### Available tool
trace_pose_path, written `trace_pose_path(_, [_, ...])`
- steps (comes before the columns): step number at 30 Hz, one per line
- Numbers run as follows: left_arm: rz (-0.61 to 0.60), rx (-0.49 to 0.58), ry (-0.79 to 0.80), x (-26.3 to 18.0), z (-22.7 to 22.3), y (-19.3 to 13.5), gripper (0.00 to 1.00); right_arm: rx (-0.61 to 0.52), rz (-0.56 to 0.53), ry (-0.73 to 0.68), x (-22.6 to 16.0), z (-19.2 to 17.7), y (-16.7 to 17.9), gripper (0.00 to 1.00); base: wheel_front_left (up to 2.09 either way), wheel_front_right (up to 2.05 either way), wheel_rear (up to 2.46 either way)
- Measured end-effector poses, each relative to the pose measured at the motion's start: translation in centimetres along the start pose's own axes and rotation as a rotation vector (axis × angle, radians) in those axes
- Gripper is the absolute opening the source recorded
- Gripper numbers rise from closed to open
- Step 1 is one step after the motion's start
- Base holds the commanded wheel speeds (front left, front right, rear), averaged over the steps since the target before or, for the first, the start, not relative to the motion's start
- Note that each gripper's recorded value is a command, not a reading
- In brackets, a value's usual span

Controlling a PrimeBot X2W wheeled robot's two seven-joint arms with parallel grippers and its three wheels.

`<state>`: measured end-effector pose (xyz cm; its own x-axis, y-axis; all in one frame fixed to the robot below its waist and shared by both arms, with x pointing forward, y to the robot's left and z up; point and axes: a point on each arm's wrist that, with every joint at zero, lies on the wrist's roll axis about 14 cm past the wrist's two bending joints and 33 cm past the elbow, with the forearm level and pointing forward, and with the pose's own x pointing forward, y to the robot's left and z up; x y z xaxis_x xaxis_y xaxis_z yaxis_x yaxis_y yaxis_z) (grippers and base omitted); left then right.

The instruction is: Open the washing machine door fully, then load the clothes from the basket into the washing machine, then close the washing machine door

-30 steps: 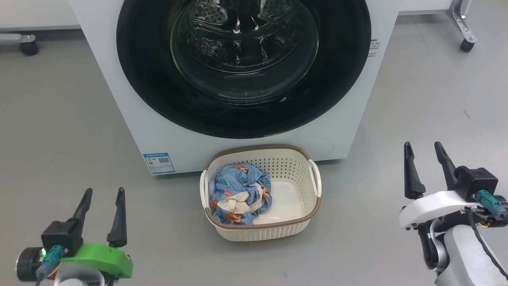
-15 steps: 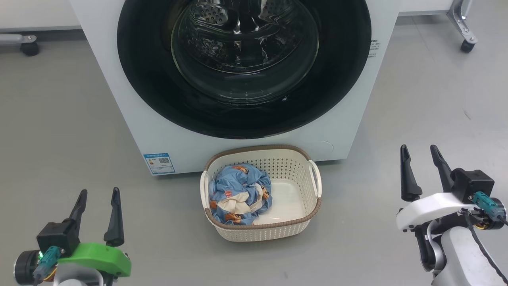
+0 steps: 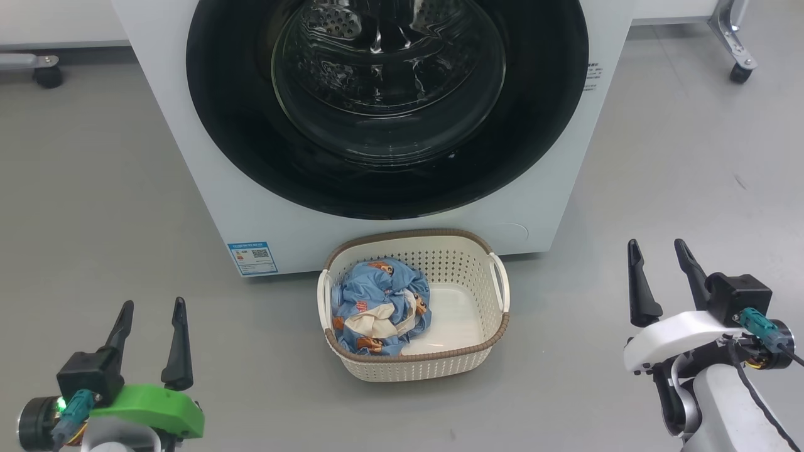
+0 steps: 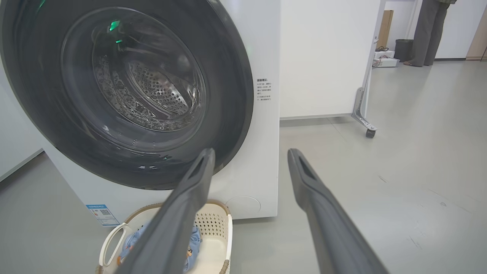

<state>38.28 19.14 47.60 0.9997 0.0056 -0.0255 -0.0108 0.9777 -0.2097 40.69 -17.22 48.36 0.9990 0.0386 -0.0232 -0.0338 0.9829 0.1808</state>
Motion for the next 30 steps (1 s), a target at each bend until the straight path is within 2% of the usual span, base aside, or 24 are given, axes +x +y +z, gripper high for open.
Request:
trace_pose_path(17, [-0.008,0.027,-0.001,-0.05,0.05,-0.08,1.00,0.002,0.007,0.016,-0.01,-0.55,0.21,1.00,0.02,0.02,-0.03])
trace_pose_path(30, [-0.013,0.026,-0.008,-0.09,0.26,-0.06,1.00,0.001,0.008,0.014,0.08,-0.50,0.32,1.00,0.27,0.27,-0.54])
